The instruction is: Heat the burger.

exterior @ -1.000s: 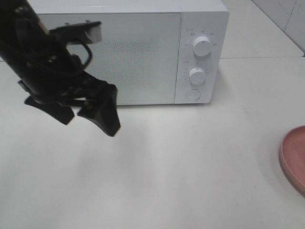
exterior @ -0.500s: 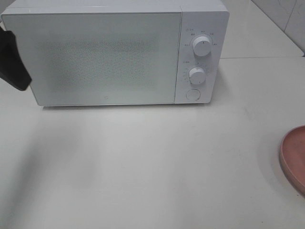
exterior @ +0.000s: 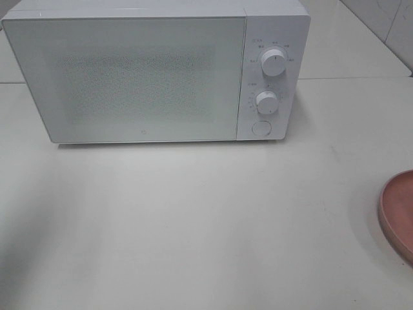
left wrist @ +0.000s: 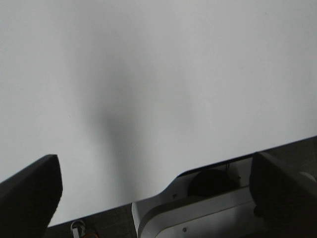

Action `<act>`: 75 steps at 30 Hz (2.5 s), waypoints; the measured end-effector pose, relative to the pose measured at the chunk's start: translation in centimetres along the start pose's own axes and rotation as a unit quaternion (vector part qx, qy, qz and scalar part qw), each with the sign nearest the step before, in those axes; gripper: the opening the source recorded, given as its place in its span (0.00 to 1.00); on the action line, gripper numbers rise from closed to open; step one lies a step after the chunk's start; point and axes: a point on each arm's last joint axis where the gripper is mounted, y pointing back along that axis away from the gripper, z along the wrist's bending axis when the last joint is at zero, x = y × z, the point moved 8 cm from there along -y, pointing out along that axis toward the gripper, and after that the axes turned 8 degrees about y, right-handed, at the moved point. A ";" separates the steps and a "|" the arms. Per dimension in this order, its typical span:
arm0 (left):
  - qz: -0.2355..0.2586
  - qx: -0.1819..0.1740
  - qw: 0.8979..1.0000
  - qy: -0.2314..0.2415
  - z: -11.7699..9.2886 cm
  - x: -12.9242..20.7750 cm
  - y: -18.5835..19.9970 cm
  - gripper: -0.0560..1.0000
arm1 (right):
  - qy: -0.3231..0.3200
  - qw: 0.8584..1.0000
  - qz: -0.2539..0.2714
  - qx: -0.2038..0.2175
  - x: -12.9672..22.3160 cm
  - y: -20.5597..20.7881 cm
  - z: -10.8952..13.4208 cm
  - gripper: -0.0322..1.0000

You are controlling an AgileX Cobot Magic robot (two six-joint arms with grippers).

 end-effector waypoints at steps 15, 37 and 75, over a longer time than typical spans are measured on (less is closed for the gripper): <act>-0.007 -0.006 0.999 -0.039 1.7 9.4 -3.2 0.97 | 0.000 1.000 0.000 0.000 0.0 0.0 0.0 0.77; -0.156 -0.022 0.985 -0.067 2.2 11.4 -0.6 0.97 | 0.000 1.000 0.000 0.000 0.0 0.0 0.0 0.77; -0.397 -0.063 0.914 -0.054 2.3 14.6 5.2 0.97 | 0.000 1.000 0.000 0.000 0.0 0.0 0.0 0.77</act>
